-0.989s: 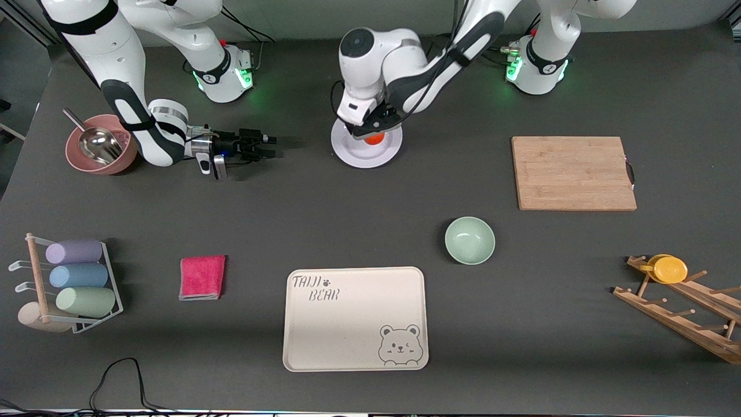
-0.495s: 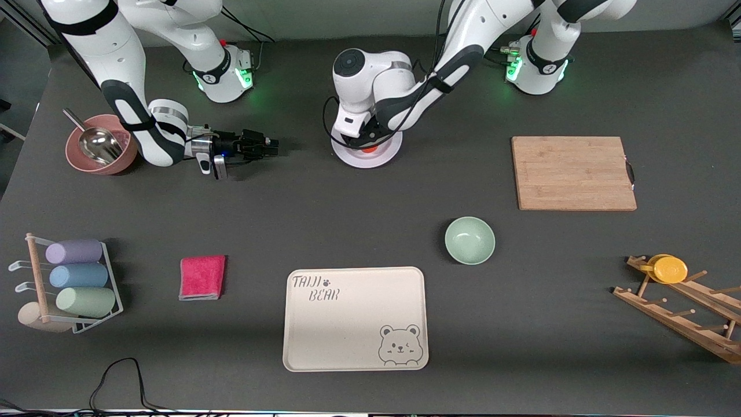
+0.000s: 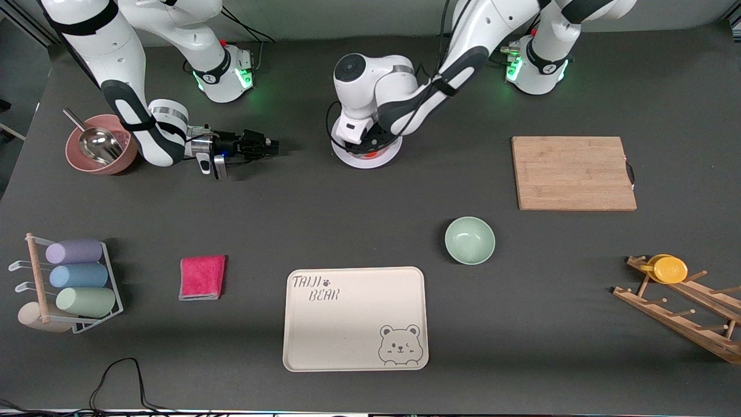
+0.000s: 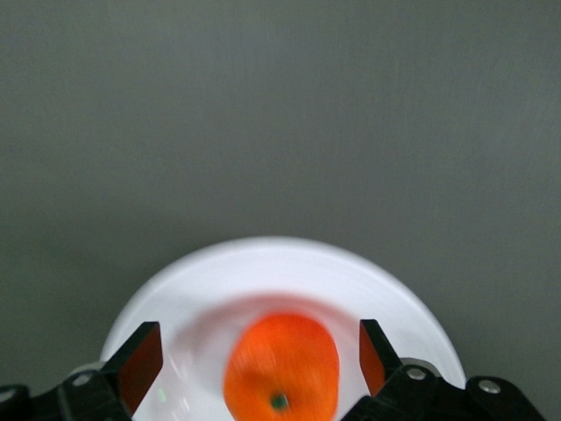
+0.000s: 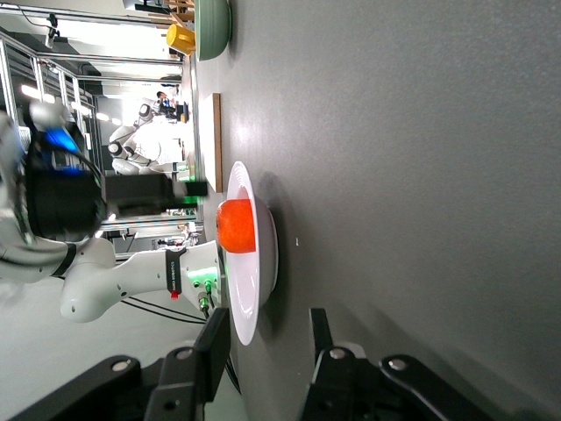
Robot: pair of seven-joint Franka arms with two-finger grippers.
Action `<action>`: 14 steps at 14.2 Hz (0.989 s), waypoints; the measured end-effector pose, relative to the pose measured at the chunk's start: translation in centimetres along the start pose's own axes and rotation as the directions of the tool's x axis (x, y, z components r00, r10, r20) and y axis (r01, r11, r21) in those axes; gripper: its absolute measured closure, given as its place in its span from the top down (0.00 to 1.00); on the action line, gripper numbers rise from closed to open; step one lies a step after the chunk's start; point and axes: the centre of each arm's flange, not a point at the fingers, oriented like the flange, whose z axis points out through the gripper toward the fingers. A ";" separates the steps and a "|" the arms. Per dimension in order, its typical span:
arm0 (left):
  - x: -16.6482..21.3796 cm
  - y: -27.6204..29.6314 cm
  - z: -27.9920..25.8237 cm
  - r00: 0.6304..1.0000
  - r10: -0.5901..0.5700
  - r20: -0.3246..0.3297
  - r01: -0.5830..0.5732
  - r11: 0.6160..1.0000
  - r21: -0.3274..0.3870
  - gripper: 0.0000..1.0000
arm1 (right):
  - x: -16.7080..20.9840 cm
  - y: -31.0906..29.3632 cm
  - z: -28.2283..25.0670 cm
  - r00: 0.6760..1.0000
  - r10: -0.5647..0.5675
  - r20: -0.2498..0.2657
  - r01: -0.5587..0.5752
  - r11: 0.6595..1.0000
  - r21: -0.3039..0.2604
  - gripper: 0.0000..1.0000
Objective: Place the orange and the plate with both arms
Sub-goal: 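Open the left gripper and withdraw it from the plate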
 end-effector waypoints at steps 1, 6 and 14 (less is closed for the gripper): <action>2.0 -0.5 -1.2 0.999 0.030 -0.012 -0.030 1.000 0.000 1.00 | 0.0 0.0 0.0 1.000 0.000 0.001 0.000 1.000 0.000 0.44; 14.5 -6.5 -8.8 0.971 0.239 -0.023 -0.238 0.971 0.022 1.00 | -0.1 -0.5 2.3 1.000 0.009 -0.008 -0.009 1.000 0.012 0.44; 33.3 -27.9 -23.4 0.956 0.294 -0.011 -0.293 0.956 0.033 1.00 | -1.2 -1.4 8.9 0.997 -0.008 -0.073 0.010 1.000 0.023 0.44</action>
